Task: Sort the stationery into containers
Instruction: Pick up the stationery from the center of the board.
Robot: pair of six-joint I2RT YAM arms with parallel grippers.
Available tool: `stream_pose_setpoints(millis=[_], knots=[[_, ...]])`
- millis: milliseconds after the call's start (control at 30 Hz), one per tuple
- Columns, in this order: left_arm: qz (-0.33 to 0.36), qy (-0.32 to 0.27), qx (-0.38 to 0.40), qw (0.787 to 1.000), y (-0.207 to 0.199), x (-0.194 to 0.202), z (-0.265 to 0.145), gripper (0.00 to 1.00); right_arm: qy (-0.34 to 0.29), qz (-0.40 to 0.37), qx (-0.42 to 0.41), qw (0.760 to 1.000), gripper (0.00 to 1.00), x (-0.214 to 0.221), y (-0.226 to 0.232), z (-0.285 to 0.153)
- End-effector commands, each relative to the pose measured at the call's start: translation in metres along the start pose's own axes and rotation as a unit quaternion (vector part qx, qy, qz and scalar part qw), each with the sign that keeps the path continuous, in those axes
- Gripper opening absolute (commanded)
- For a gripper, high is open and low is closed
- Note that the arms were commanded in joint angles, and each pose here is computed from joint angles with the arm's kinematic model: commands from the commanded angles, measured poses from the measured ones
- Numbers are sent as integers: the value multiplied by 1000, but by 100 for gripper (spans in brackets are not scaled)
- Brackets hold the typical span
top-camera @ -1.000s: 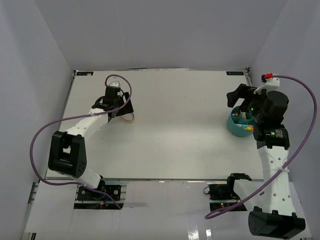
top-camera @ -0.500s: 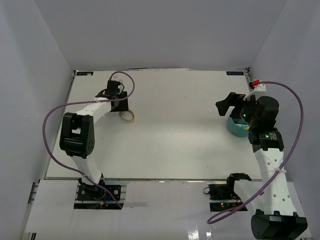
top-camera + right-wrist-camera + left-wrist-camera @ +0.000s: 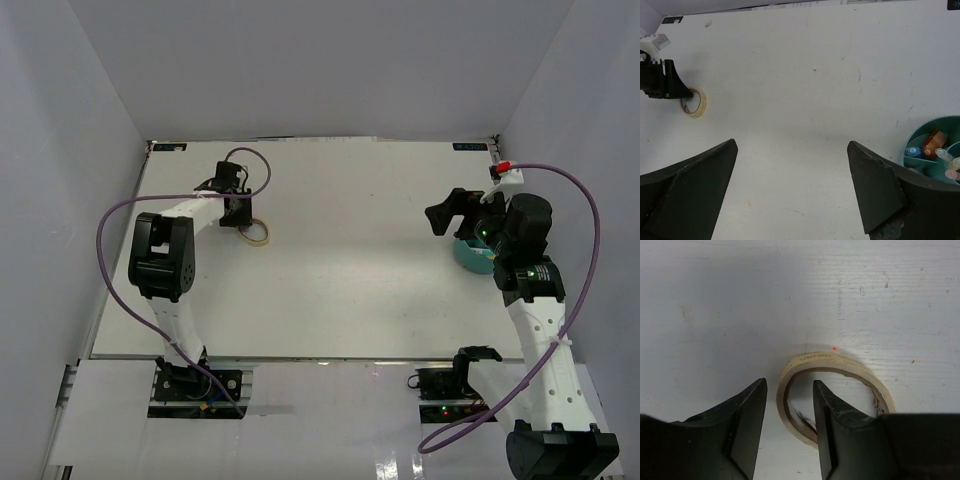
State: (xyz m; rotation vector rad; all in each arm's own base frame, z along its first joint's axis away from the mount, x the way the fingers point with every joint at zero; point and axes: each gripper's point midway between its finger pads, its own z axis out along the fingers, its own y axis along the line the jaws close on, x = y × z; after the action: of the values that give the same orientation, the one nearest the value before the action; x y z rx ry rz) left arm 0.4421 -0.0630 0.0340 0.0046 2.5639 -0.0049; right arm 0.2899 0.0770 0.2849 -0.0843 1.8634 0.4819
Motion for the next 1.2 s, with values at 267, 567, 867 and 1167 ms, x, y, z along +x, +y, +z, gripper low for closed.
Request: stream_pose_setpoints(millis=[267,567,867,1167], knots=[[-1,-8,24,1000,-10,-14,0,31,-15,-18,-26,999,97,-4,9,1],[-83,-13,133,988,-51,-13,-42,0,22,-19,-136,990,96,4,50,2],[-158,-58,241,956,-121,-6,-118,0,81,11,-217,973,97,22,125,18],[-183,-101,308,928,-172,-12,-168,0,109,26,-228,967,98,39,186,48]])
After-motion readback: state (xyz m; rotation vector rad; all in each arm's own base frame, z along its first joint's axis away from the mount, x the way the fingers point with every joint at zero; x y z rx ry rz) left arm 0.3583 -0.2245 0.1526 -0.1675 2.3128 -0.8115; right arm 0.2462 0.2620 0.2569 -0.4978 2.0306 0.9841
